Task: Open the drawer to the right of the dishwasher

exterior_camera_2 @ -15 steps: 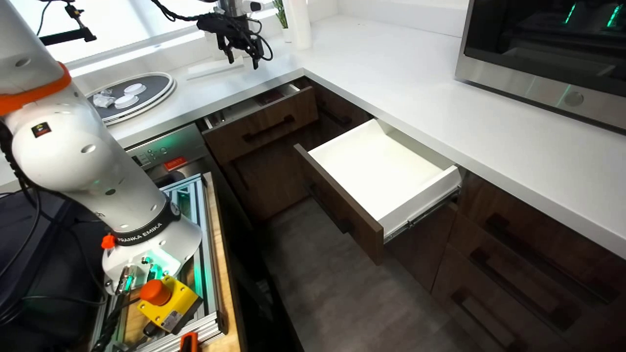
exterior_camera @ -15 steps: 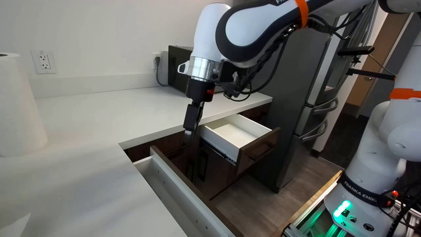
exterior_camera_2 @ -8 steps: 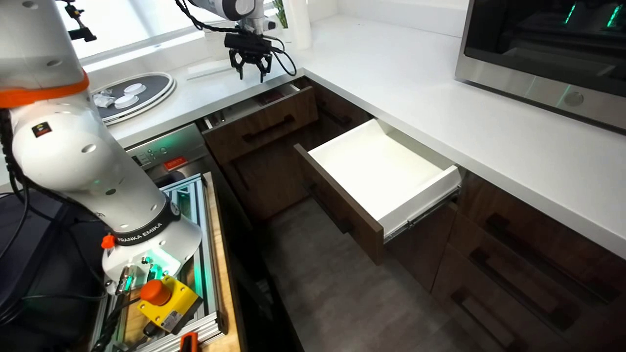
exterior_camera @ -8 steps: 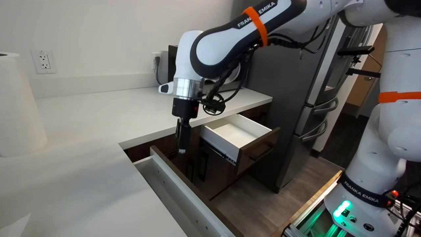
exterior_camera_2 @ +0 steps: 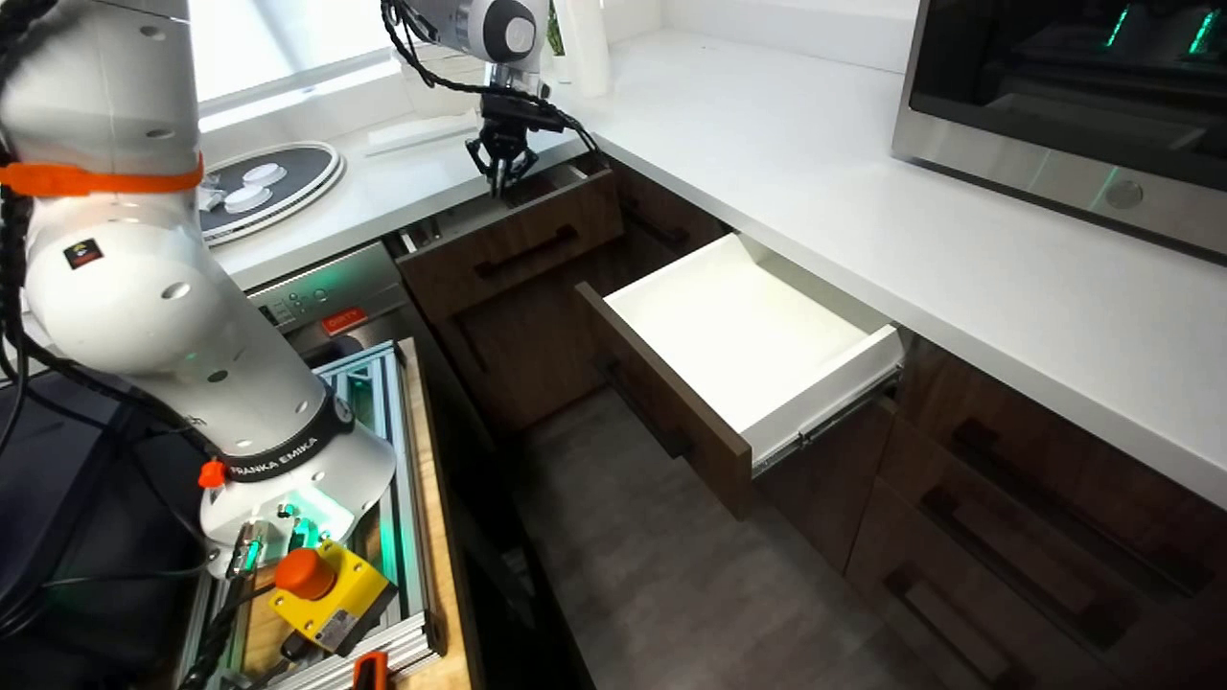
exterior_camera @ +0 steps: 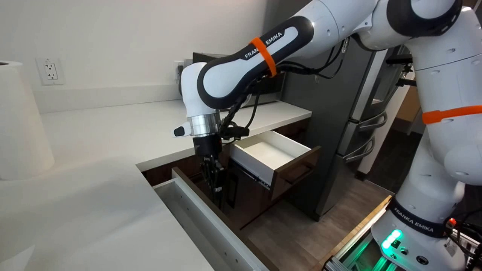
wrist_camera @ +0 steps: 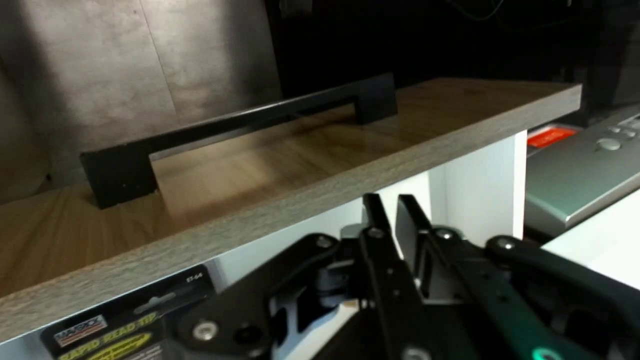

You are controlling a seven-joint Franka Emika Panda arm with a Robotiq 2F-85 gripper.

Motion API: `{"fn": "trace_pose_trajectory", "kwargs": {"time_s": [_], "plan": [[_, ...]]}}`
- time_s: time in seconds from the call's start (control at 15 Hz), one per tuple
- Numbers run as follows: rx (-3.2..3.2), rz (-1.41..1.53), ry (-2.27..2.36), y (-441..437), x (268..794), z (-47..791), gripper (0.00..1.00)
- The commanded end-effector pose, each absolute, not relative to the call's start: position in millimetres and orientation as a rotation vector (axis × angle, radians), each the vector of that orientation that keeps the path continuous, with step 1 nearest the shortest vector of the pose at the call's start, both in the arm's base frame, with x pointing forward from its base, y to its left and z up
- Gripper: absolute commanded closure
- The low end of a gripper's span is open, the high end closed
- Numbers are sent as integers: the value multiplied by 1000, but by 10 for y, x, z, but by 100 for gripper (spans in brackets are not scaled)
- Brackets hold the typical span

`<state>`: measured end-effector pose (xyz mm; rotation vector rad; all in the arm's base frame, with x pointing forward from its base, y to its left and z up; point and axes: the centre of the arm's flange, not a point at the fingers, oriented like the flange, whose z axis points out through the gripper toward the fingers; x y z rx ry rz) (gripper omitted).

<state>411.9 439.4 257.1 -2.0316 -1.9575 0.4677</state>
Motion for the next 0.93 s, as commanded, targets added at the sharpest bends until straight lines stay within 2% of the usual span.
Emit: {"fn": "trace_pose_trajectory", "kwargs": {"time_s": [0.0, 0.27, 0.4, 0.53, 0.87], "plan": [[-1885, 621, -2145, 4533, 4233, 2491, 100], [-1792, 684, -2381, 4630, 4299, 2444, 100], [-1795, 617, -2463, 4695, 4342, 2416, 100], [-1834, 536, -2474, 4770, 4382, 2364, 100], [-1820, 580, -2433, 4676, 4303, 2458, 99]]}}
